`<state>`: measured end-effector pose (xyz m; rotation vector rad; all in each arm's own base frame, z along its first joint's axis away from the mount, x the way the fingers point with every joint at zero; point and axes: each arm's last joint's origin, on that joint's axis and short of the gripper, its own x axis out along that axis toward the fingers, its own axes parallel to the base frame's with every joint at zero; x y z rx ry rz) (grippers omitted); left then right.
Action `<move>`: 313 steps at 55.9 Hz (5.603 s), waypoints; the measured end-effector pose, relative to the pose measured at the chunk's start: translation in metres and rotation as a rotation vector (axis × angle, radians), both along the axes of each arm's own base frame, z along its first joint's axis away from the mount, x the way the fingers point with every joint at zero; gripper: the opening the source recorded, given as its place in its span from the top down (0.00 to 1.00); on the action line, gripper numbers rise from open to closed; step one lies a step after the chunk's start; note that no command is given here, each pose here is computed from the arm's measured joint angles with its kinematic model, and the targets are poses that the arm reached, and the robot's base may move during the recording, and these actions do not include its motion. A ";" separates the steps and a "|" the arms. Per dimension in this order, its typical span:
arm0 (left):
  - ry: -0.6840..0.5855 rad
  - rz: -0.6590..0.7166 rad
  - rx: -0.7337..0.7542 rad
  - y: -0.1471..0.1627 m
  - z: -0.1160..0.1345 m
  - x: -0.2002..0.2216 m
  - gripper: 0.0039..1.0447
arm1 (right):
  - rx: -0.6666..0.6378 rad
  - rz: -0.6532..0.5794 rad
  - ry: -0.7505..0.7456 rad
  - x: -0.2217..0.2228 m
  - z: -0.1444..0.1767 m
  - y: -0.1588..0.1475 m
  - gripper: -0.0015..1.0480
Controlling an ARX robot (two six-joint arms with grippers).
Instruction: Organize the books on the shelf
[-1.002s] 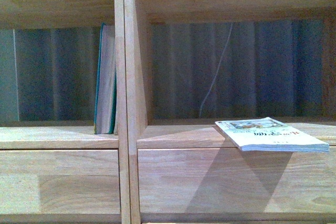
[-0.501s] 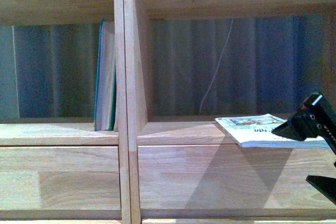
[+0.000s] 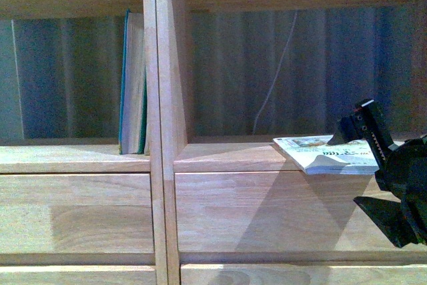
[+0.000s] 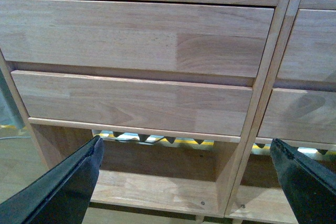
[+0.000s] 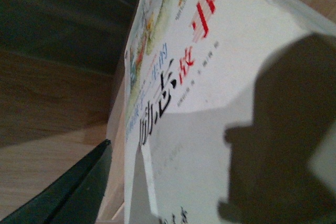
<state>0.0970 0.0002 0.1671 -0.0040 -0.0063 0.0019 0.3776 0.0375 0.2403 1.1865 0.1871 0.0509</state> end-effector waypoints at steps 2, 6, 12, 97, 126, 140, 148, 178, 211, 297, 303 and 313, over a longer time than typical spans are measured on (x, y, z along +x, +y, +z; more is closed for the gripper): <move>0.000 0.000 0.000 0.000 0.000 0.000 0.06 | 0.001 0.000 -0.004 0.002 0.002 0.000 0.28; 0.000 0.000 0.000 0.000 0.000 0.000 0.06 | 0.010 0.000 -0.014 0.004 0.005 0.001 0.38; 0.000 0.000 0.000 0.000 0.000 0.000 0.06 | 0.020 -0.006 -0.019 0.007 0.009 0.003 0.54; -0.168 -1.146 -0.805 -0.032 0.183 0.139 0.06 | -0.253 0.486 -0.610 -0.115 0.125 0.050 0.93; -0.137 -1.265 -0.929 -0.071 0.186 0.150 0.09 | -0.165 0.628 -0.671 -0.155 0.128 0.074 0.93; -0.160 -1.252 -0.962 -0.074 0.186 0.149 0.45 | -0.132 0.637 -0.688 -0.162 0.134 0.074 0.93; -0.165 -1.248 -0.966 -0.074 0.186 0.149 0.66 | -0.130 0.637 -0.693 -0.163 0.135 0.075 0.93; -0.161 -1.253 -0.974 -0.076 0.186 0.149 0.07 | -0.127 0.617 -0.731 -0.162 0.141 0.073 0.93; -0.154 -1.270 -0.984 -0.083 0.186 0.147 0.17 | -0.099 0.662 -0.778 -0.179 0.154 0.075 0.93; -0.295 -0.959 -0.779 -0.009 0.188 0.158 0.94 | -0.297 0.401 -0.592 -0.165 0.087 -0.044 0.07; -0.336 -0.689 -0.655 0.026 0.184 0.166 0.94 | -0.338 0.334 -0.595 -0.171 0.087 -0.072 0.07; -0.317 -0.463 -0.400 0.036 0.186 0.187 0.94 | -0.384 0.222 -0.612 -0.187 0.090 -0.101 0.07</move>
